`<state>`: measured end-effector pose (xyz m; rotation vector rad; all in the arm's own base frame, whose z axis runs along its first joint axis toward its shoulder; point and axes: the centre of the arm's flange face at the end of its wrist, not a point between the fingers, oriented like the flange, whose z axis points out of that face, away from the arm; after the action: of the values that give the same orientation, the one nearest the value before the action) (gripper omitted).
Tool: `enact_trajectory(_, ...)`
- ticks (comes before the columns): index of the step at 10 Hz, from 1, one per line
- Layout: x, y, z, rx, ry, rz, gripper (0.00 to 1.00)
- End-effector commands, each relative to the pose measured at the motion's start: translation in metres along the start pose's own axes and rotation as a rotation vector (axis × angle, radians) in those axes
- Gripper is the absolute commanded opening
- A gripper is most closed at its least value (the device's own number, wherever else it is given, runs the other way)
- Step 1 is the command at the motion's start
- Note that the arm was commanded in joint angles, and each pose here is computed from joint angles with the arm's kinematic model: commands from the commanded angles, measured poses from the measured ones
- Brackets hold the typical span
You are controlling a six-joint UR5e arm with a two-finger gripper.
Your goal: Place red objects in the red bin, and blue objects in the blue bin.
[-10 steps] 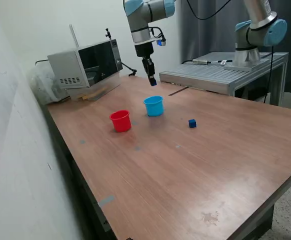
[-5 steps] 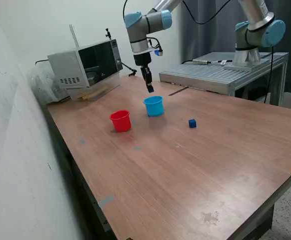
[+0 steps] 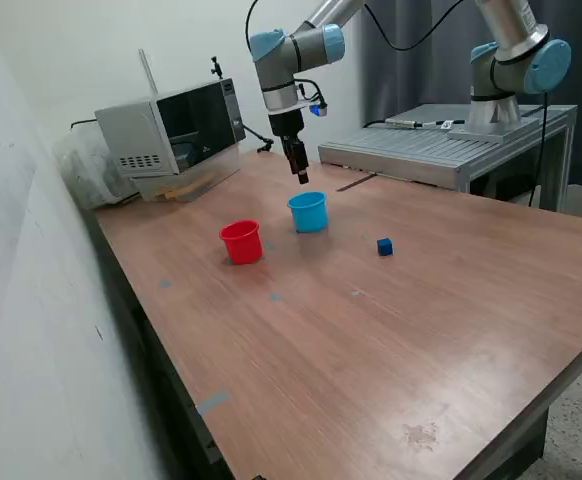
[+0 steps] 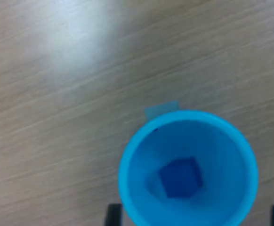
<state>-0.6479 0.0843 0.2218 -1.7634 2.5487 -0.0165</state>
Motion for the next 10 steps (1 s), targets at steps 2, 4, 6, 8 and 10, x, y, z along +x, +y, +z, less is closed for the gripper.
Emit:
enact_trajectory(2, 0.032, -0.01, -0.002, 0.015, -0.004, -0.048, 1.0)
enact_trajectory(4, 0.082, -0.038, -0.022, 0.032, -0.002, -0.119, 1.0)
enact_trajectory(6, 0.135, -0.07, -0.033, 0.033, -0.004, -0.212, 1.0)
enact_trajectory(8, 0.173, -0.094, -0.032, 0.041, -0.005, -0.275, 1.0)
enact_trajectory(10, 0.19, -0.106, -0.031, 0.055, 0.039, -0.213, 1.0)
